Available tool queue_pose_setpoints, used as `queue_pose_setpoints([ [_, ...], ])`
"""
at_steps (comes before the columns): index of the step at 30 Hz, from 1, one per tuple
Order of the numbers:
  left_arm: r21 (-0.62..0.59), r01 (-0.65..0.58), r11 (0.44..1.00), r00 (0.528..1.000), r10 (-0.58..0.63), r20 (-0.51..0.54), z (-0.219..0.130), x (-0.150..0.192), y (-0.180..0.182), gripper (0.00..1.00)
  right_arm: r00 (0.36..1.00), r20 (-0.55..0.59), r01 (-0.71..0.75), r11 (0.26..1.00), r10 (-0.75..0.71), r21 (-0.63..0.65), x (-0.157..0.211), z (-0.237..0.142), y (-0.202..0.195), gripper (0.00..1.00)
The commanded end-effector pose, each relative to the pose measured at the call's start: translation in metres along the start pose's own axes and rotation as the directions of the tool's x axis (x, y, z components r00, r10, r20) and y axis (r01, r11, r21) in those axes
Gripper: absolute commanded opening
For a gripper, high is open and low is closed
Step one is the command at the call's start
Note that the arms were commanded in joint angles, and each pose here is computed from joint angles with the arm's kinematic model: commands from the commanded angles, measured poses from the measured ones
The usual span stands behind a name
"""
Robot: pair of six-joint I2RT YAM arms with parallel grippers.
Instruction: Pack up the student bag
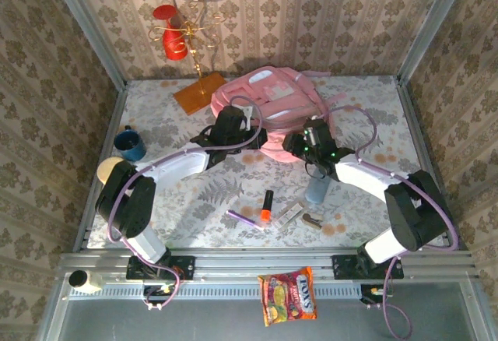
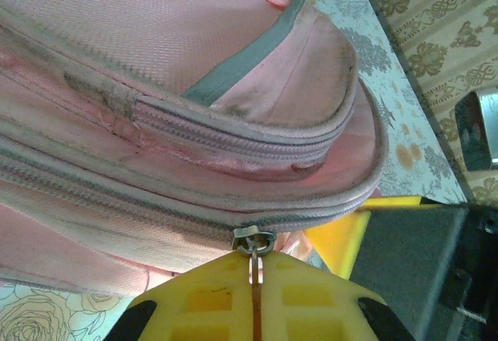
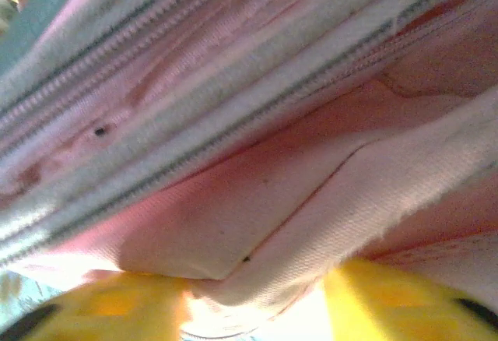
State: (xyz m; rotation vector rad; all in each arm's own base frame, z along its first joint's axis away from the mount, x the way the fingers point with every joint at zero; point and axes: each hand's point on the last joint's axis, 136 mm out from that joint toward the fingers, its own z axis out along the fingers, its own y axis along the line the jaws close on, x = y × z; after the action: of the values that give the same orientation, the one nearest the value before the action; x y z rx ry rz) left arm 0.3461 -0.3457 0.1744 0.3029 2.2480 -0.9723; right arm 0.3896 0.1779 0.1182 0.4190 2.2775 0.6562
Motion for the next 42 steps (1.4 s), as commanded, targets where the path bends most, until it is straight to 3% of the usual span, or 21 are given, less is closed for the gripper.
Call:
queue_pose_setpoints([
  [1,0.034,-0.063,0.997,0.997,0.061,0.043,-0.012,-0.012,-0.016,0.00,0.990,0.139,-0.017,0.999,0.010,0.051,-0.032,0.000,-0.015,0.23],
  [4,-0.021,-0.086,0.996,0.995,0.087,0.039,-0.019,-0.010,0.001,0.00,0.987,0.161,-0.030,0.998,0.019,0.064,-0.040,-0.009,-0.026,0.02],
  [5,-0.045,-0.095,0.994,0.995,0.097,0.038,-0.022,-0.011,0.010,0.00,0.985,0.170,-0.033,0.997,0.021,0.071,-0.043,-0.014,-0.031,0.00],
  [12,-0.214,-0.043,0.976,0.999,0.048,0.015,-0.033,-0.020,0.111,0.00,0.979,0.190,-0.080,0.997,0.076,0.012,-0.042,-0.037,-0.039,0.00],
  [18,-0.247,-0.014,0.969,0.999,0.024,0.039,-0.042,-0.037,0.142,0.01,0.985,0.142,-0.090,0.994,0.097,-0.057,-0.030,-0.028,-0.025,0.00],
  [19,-0.234,-0.025,0.972,0.999,0.035,0.039,-0.042,-0.038,0.137,0.09,0.986,0.139,-0.084,0.994,0.094,-0.074,-0.029,-0.028,-0.019,0.00],
  [21,-0.205,-0.058,0.977,0.996,0.070,0.053,-0.046,-0.041,0.125,0.37,0.992,0.101,-0.070,0.994,0.077,-0.080,-0.016,-0.016,-0.013,0.00],
  [24,-0.214,-0.179,0.960,0.976,0.200,0.080,-0.059,-0.047,0.102,0.57,0.996,0.073,-0.037,0.993,0.045,-0.115,-0.007,-0.008,0.006,0.00],
  [28,-0.192,-0.478,0.857,0.866,0.497,0.064,-0.060,-0.043,0.050,0.77,0.999,0.044,-0.004,0.987,0.011,-0.159,0.004,-0.003,0.025,0.00],
  [31,-0.078,-0.655,0.752,0.755,0.655,-0.021,-0.043,-0.019,0.025,0.82,0.999,0.040,0.004,0.985,0.002,-0.173,0.008,-0.004,0.030,0.01],
  [35,0.074,-0.790,0.609,0.599,0.792,-0.120,-0.022,0.014,0.011,0.84,0.999,0.041,0.003,0.983,0.005,-0.182,0.011,-0.008,0.032,0.01],
  [38,0.100,-0.855,0.509,0.493,0.857,-0.150,-0.010,0.019,0.013,0.85,0.999,0.039,0.006,0.983,0.001,-0.182,0.012,-0.009,0.032,0.01],
  [42,0.166,-0.879,0.448,0.426,0.892,-0.151,0.004,0.025,0.005,0.86,0.999,0.036,0.004,0.982,0.002,-0.188,0.013,-0.009,0.034,0.01],
])
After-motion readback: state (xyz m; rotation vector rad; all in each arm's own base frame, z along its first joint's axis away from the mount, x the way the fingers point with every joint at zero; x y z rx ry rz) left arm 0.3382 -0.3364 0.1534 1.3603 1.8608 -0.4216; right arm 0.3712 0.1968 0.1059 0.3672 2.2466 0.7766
